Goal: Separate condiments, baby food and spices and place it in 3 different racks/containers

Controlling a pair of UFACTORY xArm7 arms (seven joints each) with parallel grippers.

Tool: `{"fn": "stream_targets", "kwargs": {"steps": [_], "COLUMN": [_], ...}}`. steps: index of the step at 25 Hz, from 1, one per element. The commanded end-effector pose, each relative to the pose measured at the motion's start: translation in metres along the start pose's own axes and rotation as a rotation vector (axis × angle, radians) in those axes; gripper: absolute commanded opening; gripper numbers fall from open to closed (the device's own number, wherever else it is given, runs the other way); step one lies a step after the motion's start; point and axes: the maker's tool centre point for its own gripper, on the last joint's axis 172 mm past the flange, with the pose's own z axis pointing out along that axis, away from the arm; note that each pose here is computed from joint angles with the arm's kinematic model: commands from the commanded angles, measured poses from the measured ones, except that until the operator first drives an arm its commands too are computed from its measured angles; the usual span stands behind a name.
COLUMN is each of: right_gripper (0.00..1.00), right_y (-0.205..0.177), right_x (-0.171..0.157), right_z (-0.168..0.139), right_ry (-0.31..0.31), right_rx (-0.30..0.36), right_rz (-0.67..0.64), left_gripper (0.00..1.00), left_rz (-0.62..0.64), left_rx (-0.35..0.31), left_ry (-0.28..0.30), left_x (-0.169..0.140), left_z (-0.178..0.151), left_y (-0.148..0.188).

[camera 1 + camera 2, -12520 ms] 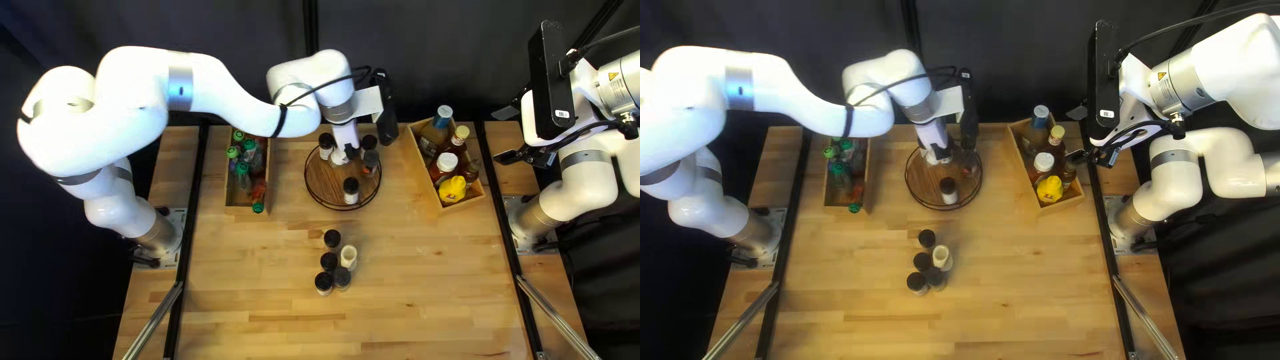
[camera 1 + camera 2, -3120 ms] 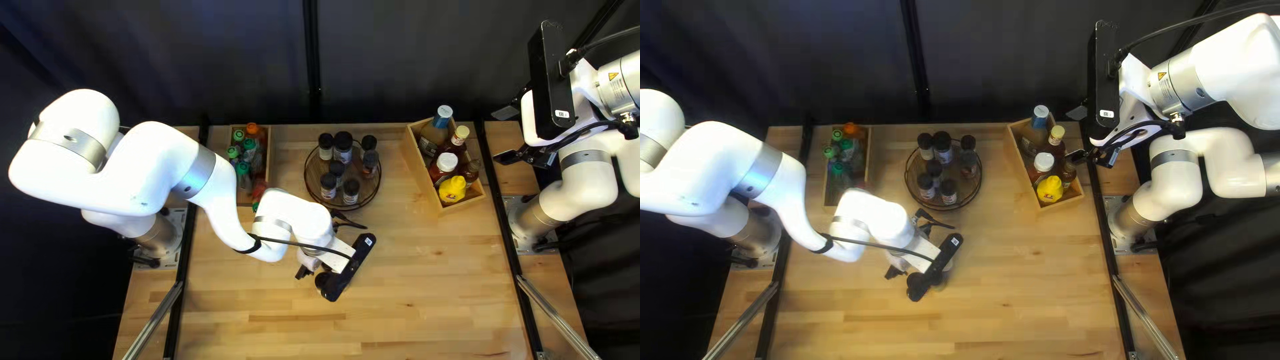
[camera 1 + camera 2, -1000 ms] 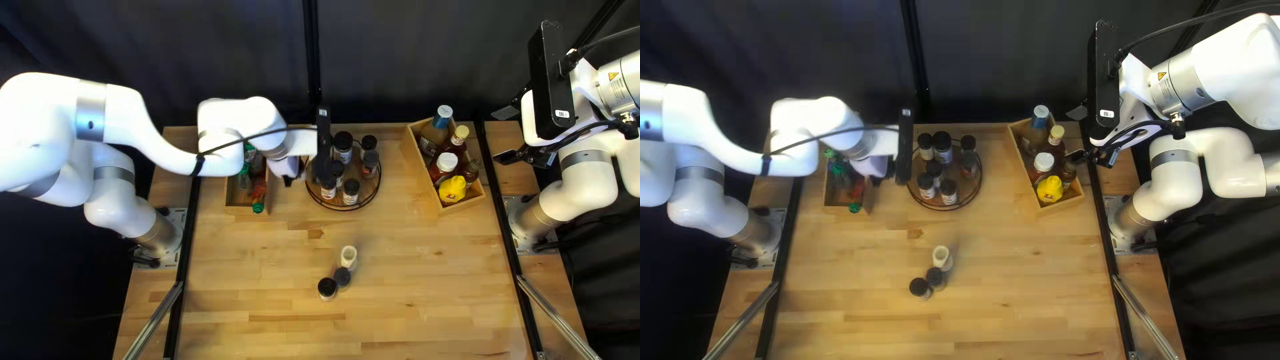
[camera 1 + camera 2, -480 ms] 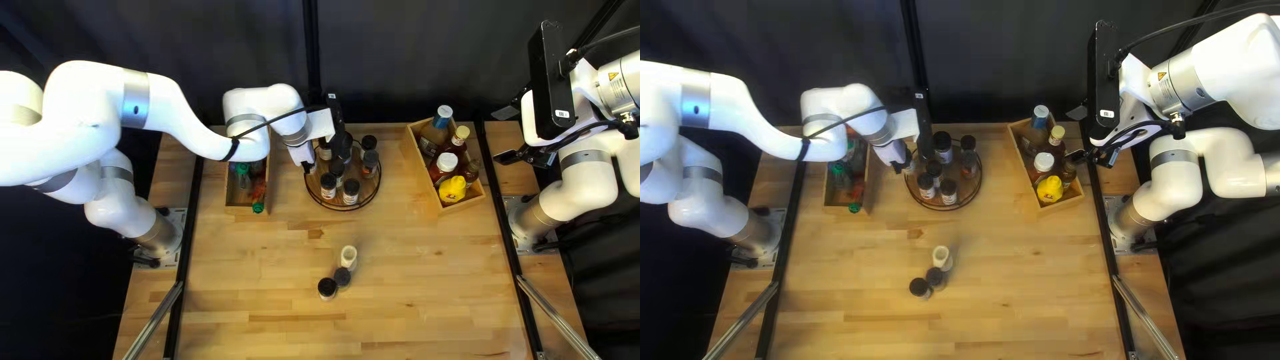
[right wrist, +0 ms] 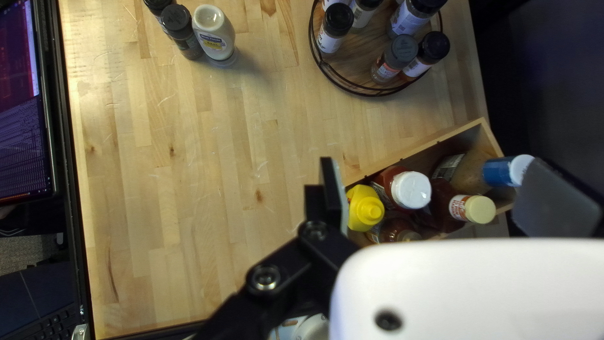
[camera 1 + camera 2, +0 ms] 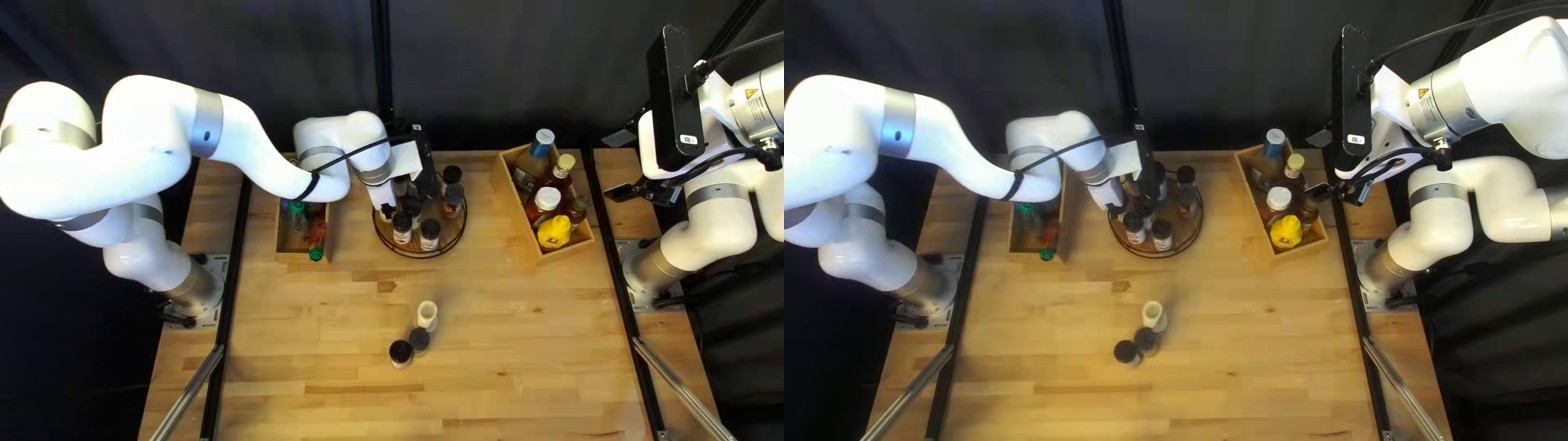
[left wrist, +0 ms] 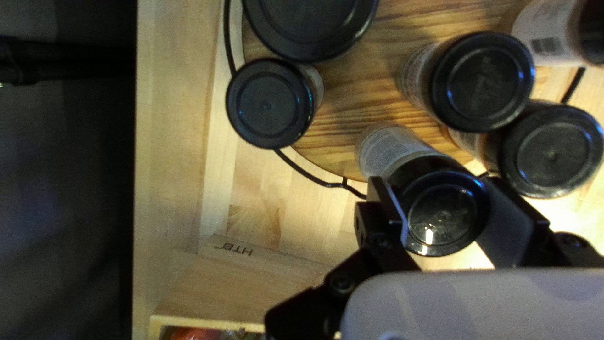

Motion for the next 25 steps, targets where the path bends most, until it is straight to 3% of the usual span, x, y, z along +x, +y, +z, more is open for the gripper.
{"fn": "stream_targets", "kwargs": {"steps": [1, 2, 4, 5, 6, 13, 20, 25], "right_gripper": [1.0, 1.0, 1.0, 1.0, 1.0, 1.0, 1.0, 1.0], "right_y": [0.0, 0.0, 0.0, 0.0, 0.0, 0.0, 0.0, 0.0], "right_x": [0.0, 0.0, 0.0, 0.0, 0.0, 0.0, 0.0, 0.0], "right_z": [0.0, 0.0, 0.0, 0.0, 0.0, 0.0, 0.0, 0.0], "right_ry": [0.0, 0.0, 0.0, 0.0, 0.0, 0.0, 0.0, 0.0], "right_rx": [0.0, 0.0, 0.0, 0.0, 0.0, 0.0, 0.0, 0.0], "right_rz": [0.0, 0.0, 0.0, 0.0, 0.0, 0.0, 0.0, 0.0], "left_gripper": [0.01, 0.09, 0.67, 0.67, 1.0, 1.0, 1.0, 1.0], "left_rz": [-0.009, -0.009, -0.01, -0.008, -0.006, 0.083, 0.279, 0.338], "left_rx": [-0.01, -0.013, -0.019, -0.022, -0.025, -0.093, -0.22, -0.249], "left_ry": [-0.003, -0.004, -0.007, -0.009, -0.01, -0.016, -0.022, -0.032], "left_x": [-0.002, -0.002, -0.002, -0.002, -0.002, -0.005, -0.009, -0.009], "left_z": [0.008, 0.011, 0.012, 0.011, 0.009, -0.04, -0.098, -0.115], "left_y": [0.0, 0.001, 0.003, 0.004, 0.006, 0.041, 0.112, 0.18]}}
